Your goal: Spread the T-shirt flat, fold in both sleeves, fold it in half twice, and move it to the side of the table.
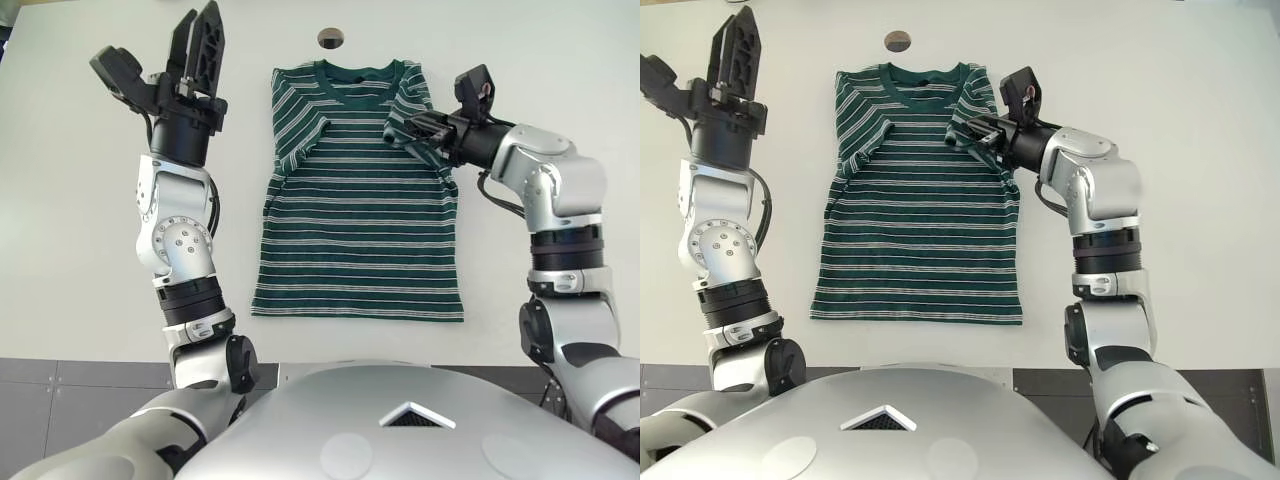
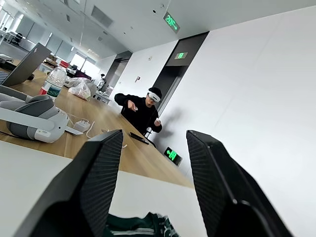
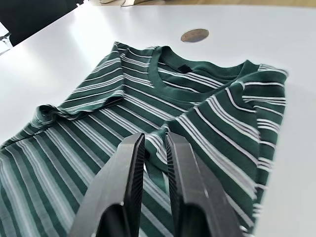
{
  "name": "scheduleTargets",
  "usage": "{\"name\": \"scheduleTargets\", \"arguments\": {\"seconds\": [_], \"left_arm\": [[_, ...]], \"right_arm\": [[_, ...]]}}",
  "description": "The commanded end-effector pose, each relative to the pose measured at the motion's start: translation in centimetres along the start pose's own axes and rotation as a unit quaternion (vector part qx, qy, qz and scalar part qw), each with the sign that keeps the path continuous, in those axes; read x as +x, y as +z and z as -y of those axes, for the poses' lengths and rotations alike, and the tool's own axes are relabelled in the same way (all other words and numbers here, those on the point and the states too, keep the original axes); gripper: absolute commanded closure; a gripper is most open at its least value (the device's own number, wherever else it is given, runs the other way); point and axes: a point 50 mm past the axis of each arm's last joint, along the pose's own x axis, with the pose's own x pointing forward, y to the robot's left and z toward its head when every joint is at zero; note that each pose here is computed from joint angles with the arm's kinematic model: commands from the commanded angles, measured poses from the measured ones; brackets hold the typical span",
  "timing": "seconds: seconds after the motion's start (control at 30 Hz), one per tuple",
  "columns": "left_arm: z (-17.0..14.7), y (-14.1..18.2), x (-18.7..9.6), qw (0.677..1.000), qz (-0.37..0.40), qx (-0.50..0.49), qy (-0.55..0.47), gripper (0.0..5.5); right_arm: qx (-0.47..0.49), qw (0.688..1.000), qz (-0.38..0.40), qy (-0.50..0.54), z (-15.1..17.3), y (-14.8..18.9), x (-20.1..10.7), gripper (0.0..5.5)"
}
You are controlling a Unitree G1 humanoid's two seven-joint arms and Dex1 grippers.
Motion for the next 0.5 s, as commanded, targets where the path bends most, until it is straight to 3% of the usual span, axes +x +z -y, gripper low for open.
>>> {"name": "scheduleTargets", "arguments": {"seconds": [0.03, 0.17, 0.23, 0.3, 0.37, 0.43, 0.5], "left_arm": [[0.3, -0.6, -0.8, 0.997, -0.061, 0.049, -0.028, 3.14], [0.8, 0.3, -1.0, 0.989, -0.088, 0.107, -0.05, 3.14], [0.3, 1.3, -2.4, 0.965, -0.111, 0.223, -0.079, 3.14], [0.1, 2.2, -5.2, 0.882, -0.167, 0.403, -0.178, 3.14], [-0.4, 2.0, -8.4, 0.761, -0.253, 0.53, -0.276, 3.14], [-2.0, 1.9, -12.7, 0.629, -0.369, 0.584, -0.356, 3.14], [-3.1, 2.9, -18.1, 0.501, -0.485, 0.562, -0.444, 3.14]], "right_arm": [[0.017, 0.999, -0.012, 0.045, -0.1, 0.5, -3.8, 4.71], [-0.034, 0.996, -0.021, 0.076, -0.1, 0.7, -7.4, 4.71], [-0.236, 0.965, -0.079, 0.086, 0.1, -1.5, -10.3, 4.71], [-0.303, 0.919, -0.173, 0.183, -1.2, -5.6, -13.9, 4.71], [-0.327, 0.906, -0.164, 0.212, -2.0, -7.6, -15.6, 4.71], [-0.374, 0.882, -0.171, 0.23, -2.3, -9.2, -17.2, 4.71], [-0.466, 0.824, -0.192, 0.261, -2.4, -9.3, -18.3, 4.71]]}}
